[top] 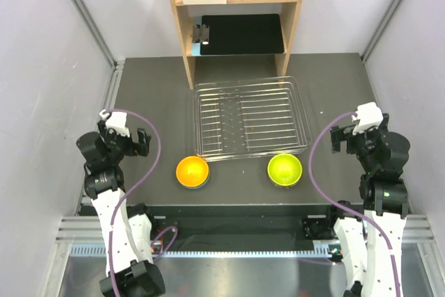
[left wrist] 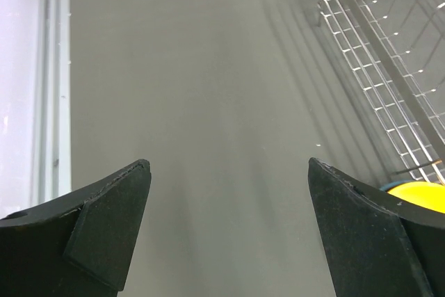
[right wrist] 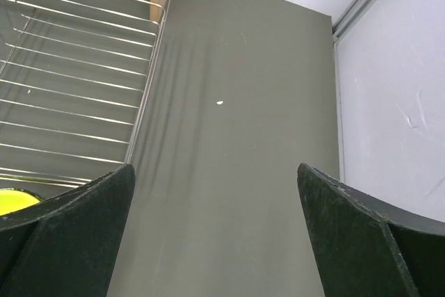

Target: Load the bowls into the dish rack

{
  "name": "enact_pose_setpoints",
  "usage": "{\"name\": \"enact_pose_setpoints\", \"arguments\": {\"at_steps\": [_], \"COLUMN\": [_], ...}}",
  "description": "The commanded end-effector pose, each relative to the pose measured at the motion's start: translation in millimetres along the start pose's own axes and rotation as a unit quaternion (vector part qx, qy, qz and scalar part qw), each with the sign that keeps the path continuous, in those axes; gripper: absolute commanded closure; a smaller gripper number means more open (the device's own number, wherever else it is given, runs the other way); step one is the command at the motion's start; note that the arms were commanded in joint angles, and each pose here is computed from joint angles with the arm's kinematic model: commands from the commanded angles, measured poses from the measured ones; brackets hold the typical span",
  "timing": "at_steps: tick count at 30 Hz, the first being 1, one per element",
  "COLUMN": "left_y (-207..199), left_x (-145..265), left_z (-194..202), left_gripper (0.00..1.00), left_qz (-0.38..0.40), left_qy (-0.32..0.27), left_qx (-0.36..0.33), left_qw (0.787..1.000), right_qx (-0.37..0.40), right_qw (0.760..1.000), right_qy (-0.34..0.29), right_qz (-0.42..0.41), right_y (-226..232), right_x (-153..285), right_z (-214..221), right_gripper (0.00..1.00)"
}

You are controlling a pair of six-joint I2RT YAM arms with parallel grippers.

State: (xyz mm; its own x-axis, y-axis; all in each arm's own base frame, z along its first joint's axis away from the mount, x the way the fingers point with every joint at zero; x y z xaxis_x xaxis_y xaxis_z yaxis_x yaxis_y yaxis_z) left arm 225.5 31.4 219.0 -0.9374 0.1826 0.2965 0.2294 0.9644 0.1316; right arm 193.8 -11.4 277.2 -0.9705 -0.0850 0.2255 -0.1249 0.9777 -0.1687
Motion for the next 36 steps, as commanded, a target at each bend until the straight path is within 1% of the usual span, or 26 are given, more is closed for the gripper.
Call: {"name": "enact_pose_setpoints", "arguments": {"at_steps": [1,2,3,4,5,6,7,8,9,14,18,19,20,21,22,24,27,31,33,36], "left_y": [-11,-14,-28,-34,-38,-46,-54,-54,-55,-66,-75,-77,-86,-88,-101,-102,-107,-105,-104,-102], "left_x": [-3,-4,-2,-1,-1,1,6,4,5,-3,-19,-23,-28,-34,-36,-43,-48,-56,-60,-65], "left_z": [2,5,6,7,10,4,11,14,12,22,32,34,39,42,42,45,48,57,64,73], "left_gripper": [0.01,0.01,0.01,0.01,0.01,0.01,0.01,0.01,0.01,0.01,0.01,0.03,0.04,0.05,0.06,0.06,0.09,0.20,0.28,0.30], "left_qz": [0.050,0.070,0.118,0.142,0.171,0.205,0.232,0.247,0.257,0.319,0.334,0.330,0.328,0.320,0.334,0.308,0.304,0.296,0.292,0.289], "left_qy": [-0.011,-0.009,-0.015,-0.016,-0.018,-0.030,-0.016,-0.016,-0.016,-0.004,0.023,0.034,0.060,0.063,0.066,0.072,0.079,0.104,0.119,0.136], "left_qx": [-0.023,-0.044,-0.045,-0.048,-0.070,-0.079,-0.069,-0.087,-0.087,-0.066,-0.069,-0.074,-0.082,-0.101,-0.118,-0.134,-0.145,-0.144,-0.144,-0.149], "left_qw": [0.998,0.997,0.992,0.989,0.983,0.975,0.970,0.965,0.962,0.945,0.940,0.940,0.939,0.940,0.933,0.939,0.938,0.938,0.938,0.936], "right_qx": [-0.001,0.000,0.000,-0.001,-0.001,-0.001,-0.002,0.000,0.001,0.004,0.006,0.005,0.004,0.004,0.004,0.004,0.003,0.003,0.003,0.004], "right_qw": [1.000,1.000,1.000,1.000,1.000,1.000,1.000,1.000,1.000,1.000,1.000,1.000,1.000,1.000,1.000,1.000,1.000,1.000,1.000,1.000], "right_qy": [-0.022,-0.019,-0.017,-0.015,-0.011,-0.010,-0.005,-0.004,-0.003,-0.008,-0.008,-0.004,-0.003,-0.001,-0.003,-0.003,-0.002,-0.003,-0.003,-0.004], "right_qz": [0.001,-0.001,-0.002,-0.003,-0.003,-0.005,-0.006,-0.010,-0.015,-0.017,-0.019,-0.020,-0.019,-0.018,-0.017,-0.015,-0.015,-0.016,-0.017,-0.017], "right_y": [-2,-1,-1,-1,-1,-1,-1,0,1,2,2,3,2,2,2,1,1,2,2,2], "right_x": [-1,-1,-2,-3,-4,-4,-6,-5,-6,-5,-4,-5,-6,-6,-6,-6,-6,-5,-5,-5], "right_z": [-12,-11,-10,-9,-8,-8,-6,-6,-5,-6,-5,-4,-4,-3,-4,-4,-3,-3,-3,-3], "right_gripper": [0.00,0.00,0.00,0.00,0.00,0.00,0.00,0.00,0.00,0.00,0.00,0.00,0.00,0.00,0.00,0.00,0.00,0.00,0.00,0.00]}}
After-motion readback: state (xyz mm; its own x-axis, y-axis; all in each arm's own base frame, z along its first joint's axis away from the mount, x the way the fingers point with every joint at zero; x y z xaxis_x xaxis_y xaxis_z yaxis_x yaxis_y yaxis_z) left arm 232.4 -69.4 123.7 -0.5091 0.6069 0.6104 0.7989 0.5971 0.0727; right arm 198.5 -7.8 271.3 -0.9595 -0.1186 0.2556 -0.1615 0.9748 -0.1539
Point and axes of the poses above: each gripper's point midway between its finger pads, its own x axis back along the fingers, its own y axis along the line the jaws close on, z = x × y, the point moved 4 cm from there along x, back along the fingers, and after that the axes turned 5 degrees about -x, right-handed, at the moved point
